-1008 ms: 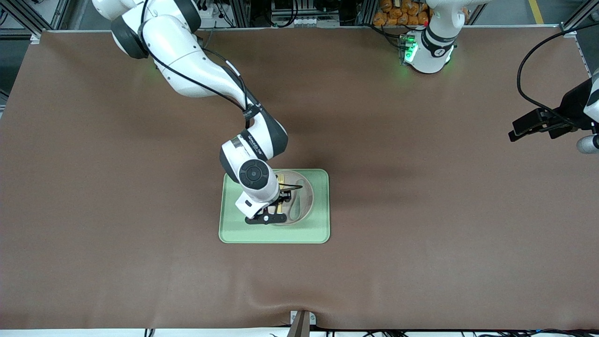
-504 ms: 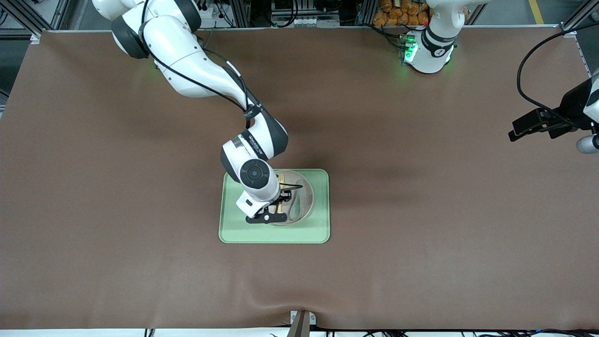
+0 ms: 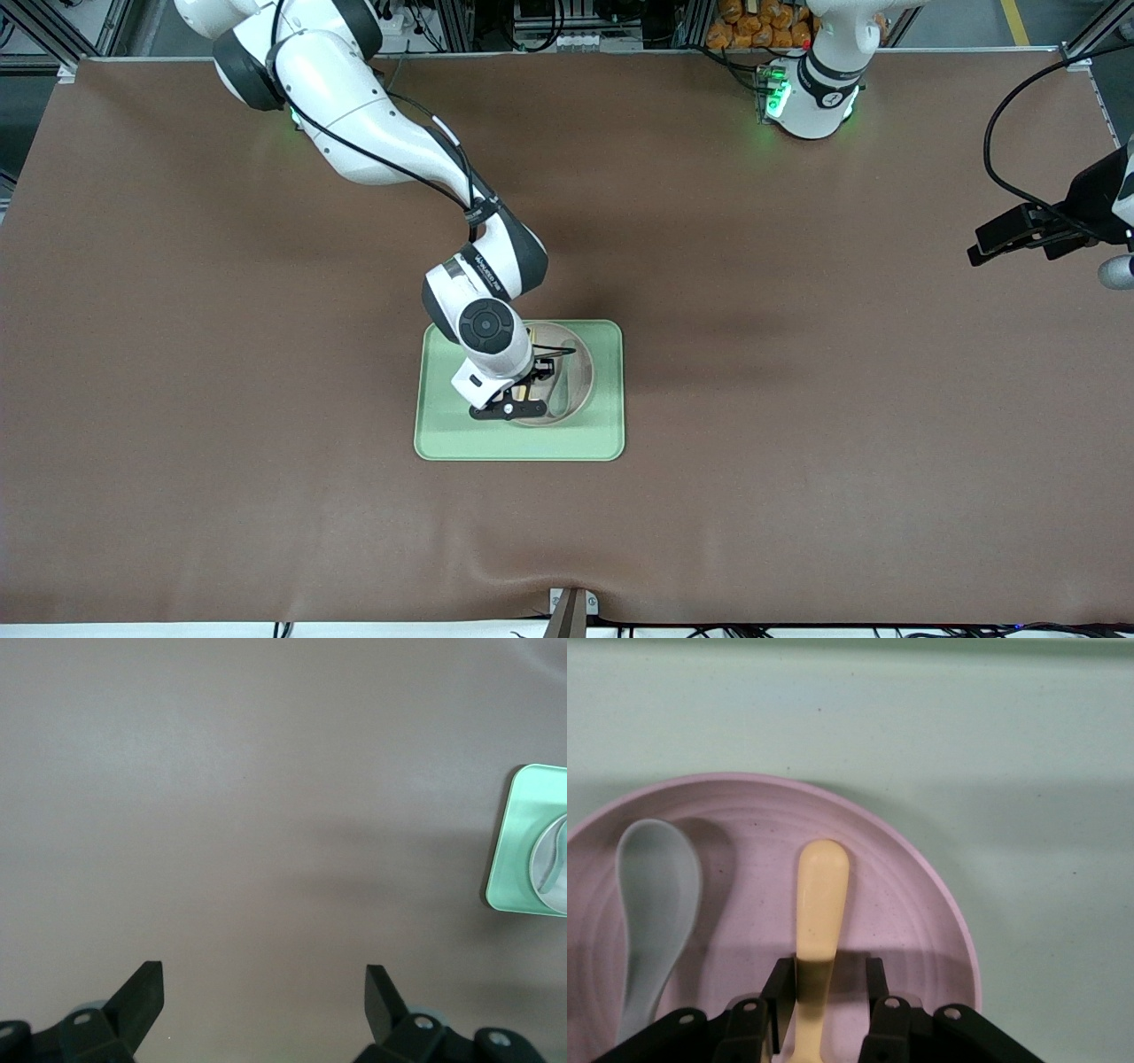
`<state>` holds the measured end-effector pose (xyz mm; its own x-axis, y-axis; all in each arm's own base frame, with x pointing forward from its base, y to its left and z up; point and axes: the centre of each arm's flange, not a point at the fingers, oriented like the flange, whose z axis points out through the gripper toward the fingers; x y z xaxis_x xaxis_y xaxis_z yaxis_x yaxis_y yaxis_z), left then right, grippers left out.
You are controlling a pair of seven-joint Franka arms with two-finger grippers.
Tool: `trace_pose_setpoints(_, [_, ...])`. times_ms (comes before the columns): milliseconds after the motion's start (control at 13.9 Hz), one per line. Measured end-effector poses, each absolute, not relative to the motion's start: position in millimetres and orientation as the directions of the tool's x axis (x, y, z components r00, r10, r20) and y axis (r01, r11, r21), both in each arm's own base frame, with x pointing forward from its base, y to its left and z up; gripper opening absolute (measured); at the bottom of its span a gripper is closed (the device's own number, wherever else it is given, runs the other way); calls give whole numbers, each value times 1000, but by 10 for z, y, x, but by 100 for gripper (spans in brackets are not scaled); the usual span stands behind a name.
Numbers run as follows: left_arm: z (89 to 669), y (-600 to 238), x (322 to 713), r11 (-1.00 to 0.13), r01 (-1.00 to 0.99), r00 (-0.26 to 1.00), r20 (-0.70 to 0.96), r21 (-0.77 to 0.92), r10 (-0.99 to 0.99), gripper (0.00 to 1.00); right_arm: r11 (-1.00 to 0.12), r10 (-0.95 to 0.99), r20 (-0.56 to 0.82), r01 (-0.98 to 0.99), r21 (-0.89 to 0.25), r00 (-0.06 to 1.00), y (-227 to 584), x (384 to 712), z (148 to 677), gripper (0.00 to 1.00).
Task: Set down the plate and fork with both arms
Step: 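Grasp the yellow fork handle with the right gripper and lift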
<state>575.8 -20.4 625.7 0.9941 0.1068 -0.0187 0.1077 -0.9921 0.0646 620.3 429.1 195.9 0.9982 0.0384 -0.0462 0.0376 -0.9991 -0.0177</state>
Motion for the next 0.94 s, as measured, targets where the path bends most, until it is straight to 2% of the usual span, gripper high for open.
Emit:
trace_pose_setpoints(360, [6270, -190, 5748, -992, 110, 994, -19, 64, 109, 100, -1000, 22, -46, 21, -18, 999, 4297, 6198, 1957, 50])
trace_pose_setpoints(648, [6269, -190, 5747, -992, 110, 994, -20, 64, 109, 100, -1000, 23, -49, 22, -16, 999, 4310, 6179, 1942, 48])
trace_pose_setpoints(864, [6270, -190, 5747, -992, 110, 994, -20, 64, 109, 100, -1000, 25, -51, 24, -15, 998, 4324, 6156, 1922, 20])
trace_pose_setpoints(936, [6268, -190, 5745, -992, 110, 994, -21, 63, 109, 100, -1000, 25, -51, 24, -15, 998, 4324, 6157, 1922, 18])
